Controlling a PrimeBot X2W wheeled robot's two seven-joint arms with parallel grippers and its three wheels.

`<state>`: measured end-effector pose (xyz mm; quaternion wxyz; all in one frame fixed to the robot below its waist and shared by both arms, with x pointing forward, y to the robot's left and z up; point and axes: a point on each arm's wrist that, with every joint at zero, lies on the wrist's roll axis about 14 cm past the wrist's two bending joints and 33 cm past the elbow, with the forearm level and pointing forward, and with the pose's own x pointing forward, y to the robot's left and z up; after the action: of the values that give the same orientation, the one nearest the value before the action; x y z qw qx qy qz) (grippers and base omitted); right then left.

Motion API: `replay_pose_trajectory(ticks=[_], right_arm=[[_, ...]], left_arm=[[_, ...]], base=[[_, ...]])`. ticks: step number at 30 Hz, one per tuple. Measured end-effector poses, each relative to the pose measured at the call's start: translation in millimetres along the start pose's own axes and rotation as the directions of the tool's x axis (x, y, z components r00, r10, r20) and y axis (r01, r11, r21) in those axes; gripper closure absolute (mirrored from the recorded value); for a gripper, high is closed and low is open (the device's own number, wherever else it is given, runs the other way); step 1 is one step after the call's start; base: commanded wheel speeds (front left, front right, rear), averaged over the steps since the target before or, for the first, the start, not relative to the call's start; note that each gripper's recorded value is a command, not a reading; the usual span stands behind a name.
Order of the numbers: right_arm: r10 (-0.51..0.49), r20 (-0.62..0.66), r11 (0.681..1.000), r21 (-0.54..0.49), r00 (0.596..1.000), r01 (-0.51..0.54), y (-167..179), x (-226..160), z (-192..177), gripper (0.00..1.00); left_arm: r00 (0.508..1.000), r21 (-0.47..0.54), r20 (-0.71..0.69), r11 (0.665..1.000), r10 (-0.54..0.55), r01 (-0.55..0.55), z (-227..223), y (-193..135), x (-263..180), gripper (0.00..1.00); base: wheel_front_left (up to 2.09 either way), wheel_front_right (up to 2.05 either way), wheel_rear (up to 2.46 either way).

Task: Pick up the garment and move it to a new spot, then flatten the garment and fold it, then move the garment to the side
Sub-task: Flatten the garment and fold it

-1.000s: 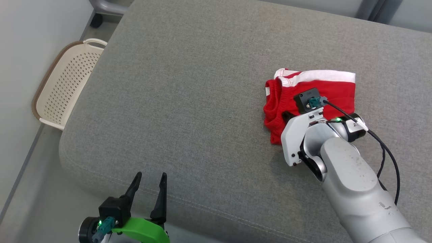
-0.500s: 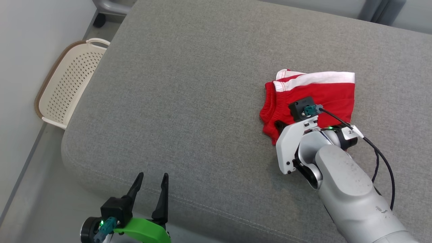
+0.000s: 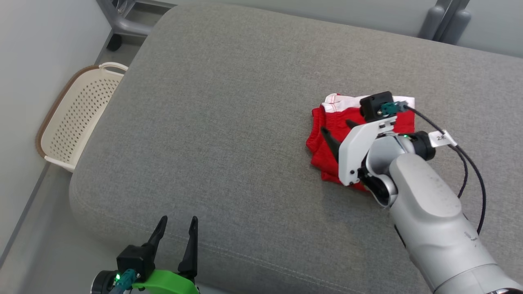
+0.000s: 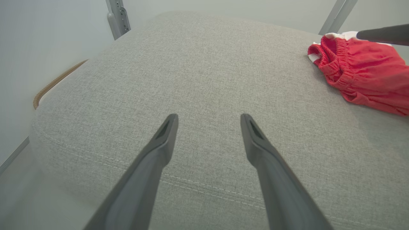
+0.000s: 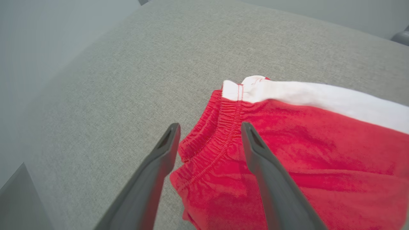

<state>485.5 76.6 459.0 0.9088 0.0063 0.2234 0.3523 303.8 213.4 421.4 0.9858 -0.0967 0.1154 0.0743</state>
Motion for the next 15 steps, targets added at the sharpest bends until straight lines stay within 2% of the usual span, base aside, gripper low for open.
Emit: replay_pose_trajectory(ticks=[5,10,15], right_arm=[[-0.139,-0.059,0.989,0.042,0.989,0.141,-46,-19,7,0.00],[-0.287,-0.146,0.948,0.095,0.947,0.302,-97,-50,4,0.00],[-0.334,-0.220,0.914,0.162,0.917,0.372,-121,-65,-13,0.00]], left_arm=[[1.000,0.006,0.007,1.000,-0.019,0.019,2,-5,-3,0.00],[0.999,0.015,0.010,0.999,-0.050,0.050,6,-12,-2,0.00],[0.998,0.018,0.001,0.998,-0.064,0.064,5,-16,0,0.00]], base=[[0.00,0.00,0.00],[0.00,0.00,0.00],[0.00,0.00,0.00]])
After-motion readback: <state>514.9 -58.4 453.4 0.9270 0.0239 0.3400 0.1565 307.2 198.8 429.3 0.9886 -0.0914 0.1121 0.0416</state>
